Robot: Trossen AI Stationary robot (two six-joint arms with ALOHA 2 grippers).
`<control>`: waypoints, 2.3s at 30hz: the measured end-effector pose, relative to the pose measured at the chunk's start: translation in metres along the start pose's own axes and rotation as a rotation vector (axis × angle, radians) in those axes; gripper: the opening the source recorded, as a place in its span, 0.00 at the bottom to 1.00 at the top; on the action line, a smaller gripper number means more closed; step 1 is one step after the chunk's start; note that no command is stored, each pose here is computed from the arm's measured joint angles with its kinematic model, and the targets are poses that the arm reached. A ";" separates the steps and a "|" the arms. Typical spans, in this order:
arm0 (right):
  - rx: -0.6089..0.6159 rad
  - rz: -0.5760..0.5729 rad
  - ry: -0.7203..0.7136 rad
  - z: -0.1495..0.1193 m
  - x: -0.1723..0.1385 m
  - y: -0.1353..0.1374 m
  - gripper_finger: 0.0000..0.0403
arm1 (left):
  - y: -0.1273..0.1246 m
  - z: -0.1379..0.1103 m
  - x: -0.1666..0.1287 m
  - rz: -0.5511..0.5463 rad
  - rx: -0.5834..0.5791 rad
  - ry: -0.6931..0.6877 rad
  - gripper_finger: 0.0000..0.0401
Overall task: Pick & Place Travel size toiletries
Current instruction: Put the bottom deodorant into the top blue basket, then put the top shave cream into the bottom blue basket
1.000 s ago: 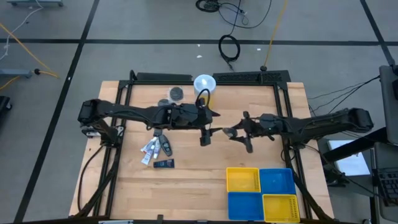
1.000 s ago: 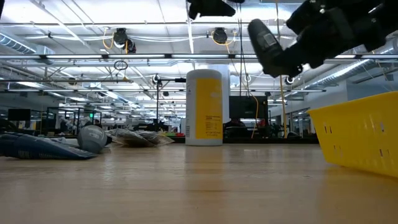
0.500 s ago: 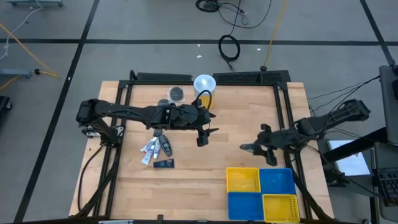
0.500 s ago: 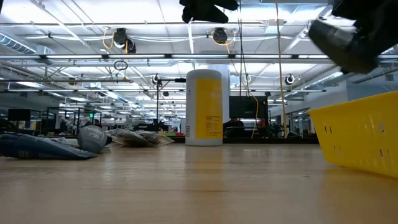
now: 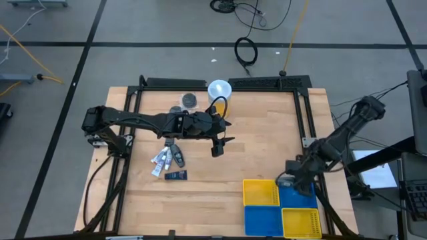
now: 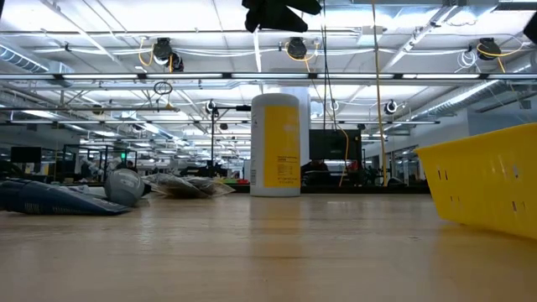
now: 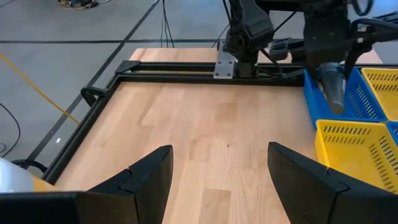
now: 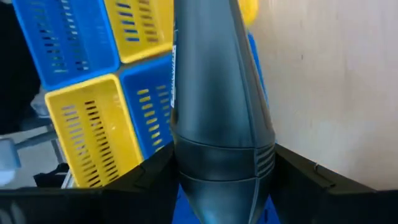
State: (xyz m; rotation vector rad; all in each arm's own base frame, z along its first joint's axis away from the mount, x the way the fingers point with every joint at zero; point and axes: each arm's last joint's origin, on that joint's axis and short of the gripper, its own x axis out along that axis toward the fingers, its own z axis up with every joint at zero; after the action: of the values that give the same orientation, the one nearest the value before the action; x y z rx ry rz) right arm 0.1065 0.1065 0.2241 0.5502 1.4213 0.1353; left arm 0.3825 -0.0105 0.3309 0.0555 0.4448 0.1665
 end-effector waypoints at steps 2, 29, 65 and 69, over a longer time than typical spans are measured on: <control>0.028 -0.005 0.022 -0.006 0.002 0.003 0.48 | 0.000 0.000 0.000 0.000 0.000 0.000 0.64; 0.174 -0.073 0.138 -0.040 0.020 0.021 0.48 | -0.001 -0.001 0.000 -0.003 0.003 0.005 0.64; 0.138 0.013 -0.005 -0.029 0.021 0.013 0.41 | -0.002 -0.009 -0.010 -0.009 0.019 0.117 0.64; 0.046 0.134 -0.150 -0.020 0.008 0.016 0.39 | -0.002 -0.011 -0.032 0.022 -0.019 0.200 0.64</control>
State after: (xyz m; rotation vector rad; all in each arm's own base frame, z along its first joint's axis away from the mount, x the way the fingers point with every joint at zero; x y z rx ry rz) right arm 0.0927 0.1287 0.2229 0.6807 1.2438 0.1650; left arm 0.3496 -0.0176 0.3344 0.0255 0.6417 0.1986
